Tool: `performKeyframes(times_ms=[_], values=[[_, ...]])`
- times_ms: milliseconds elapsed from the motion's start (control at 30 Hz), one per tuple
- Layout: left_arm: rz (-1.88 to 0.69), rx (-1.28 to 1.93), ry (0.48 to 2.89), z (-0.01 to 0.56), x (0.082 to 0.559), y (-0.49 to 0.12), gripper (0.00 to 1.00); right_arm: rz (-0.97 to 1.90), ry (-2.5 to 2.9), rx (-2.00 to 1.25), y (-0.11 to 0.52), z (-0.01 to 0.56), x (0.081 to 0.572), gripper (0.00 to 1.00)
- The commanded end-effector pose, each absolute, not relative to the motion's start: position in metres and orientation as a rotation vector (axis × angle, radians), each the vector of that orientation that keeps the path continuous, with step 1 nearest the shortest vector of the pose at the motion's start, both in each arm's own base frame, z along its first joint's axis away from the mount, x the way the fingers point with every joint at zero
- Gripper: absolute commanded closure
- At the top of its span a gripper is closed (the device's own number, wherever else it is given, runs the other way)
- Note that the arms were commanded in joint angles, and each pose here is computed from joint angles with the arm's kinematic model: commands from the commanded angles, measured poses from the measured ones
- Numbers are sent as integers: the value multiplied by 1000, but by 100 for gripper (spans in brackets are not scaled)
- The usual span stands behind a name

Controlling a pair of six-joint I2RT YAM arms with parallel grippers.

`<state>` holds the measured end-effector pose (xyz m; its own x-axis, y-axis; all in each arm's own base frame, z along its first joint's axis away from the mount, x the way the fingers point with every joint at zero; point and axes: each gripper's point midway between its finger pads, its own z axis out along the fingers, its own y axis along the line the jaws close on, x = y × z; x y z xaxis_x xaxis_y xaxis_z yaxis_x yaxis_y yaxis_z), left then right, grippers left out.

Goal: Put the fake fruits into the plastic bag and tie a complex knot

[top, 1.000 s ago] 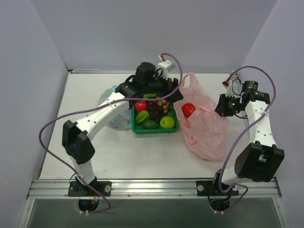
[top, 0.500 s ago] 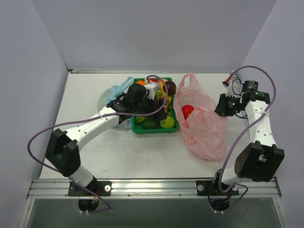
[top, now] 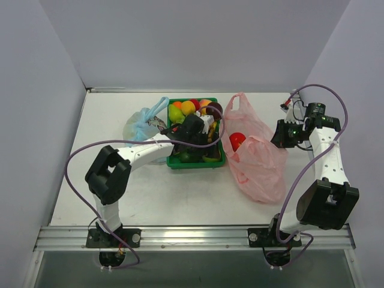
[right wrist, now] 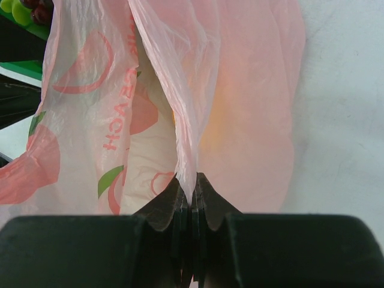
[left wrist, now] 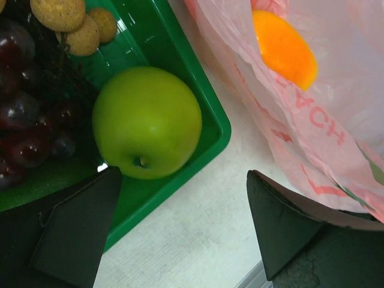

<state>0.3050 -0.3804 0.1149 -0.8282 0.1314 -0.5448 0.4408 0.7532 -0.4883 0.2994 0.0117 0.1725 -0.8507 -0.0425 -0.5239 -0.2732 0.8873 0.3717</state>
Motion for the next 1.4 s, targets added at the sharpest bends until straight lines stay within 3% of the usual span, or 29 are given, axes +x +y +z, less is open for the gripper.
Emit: performKeyframes(times_ms=[0, 600, 800, 1200, 1367], values=[[-882, 414, 2357, 140, 324, -401, 3, 605, 2546, -230, 11, 174, 292, 100], [-697, 380, 2395, 112, 338, -392, 3, 624, 2555, -239, 13, 169, 289, 100], [-819, 414, 2420, 104, 328, -412, 3, 619, 2553, -245, 13, 169, 288, 100], [-801, 395, 2440, 89, 332, -411, 2, 628, 2551, -253, 13, 171, 289, 100], [-846, 397, 2377, 113, 330, -411, 12, 628, 2551, -253, 13, 171, 289, 100]])
